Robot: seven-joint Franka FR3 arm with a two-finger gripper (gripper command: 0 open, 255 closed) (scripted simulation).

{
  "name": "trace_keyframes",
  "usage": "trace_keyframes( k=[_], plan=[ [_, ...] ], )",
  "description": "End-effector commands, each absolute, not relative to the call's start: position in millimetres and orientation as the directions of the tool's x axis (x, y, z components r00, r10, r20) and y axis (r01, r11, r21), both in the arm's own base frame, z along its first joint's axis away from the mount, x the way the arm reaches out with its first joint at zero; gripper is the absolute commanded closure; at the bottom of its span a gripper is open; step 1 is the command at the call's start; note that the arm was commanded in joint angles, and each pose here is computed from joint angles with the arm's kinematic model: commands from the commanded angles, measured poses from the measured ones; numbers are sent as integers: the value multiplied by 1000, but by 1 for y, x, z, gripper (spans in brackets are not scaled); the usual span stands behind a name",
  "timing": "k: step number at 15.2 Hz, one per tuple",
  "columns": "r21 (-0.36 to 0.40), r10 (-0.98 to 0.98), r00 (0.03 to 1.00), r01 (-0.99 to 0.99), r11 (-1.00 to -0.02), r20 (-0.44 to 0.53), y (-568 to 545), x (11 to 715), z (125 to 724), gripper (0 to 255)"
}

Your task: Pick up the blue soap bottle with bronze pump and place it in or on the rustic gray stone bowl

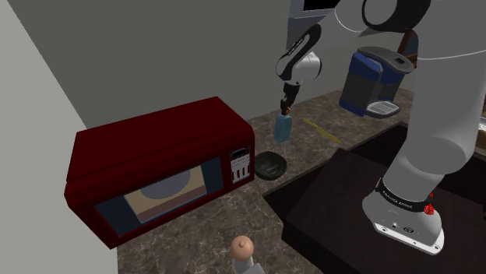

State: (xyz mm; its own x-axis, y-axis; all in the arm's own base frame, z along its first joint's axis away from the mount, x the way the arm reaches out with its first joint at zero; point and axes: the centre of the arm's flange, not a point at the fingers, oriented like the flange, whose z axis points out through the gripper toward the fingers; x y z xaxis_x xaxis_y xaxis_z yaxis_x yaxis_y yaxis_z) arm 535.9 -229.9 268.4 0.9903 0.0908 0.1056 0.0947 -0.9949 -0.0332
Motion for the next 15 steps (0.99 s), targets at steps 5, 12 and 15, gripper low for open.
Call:
trace_keyframes(
  k=[5,12,15],
  plan=[
    [-33,91,990,95,-995,105,-230,536,301,255],
    [-33,91,990,95,-995,105,-230,536,338,255],
    [-33,91,990,95,-995,105,-230,536,353,255]
  ],
)
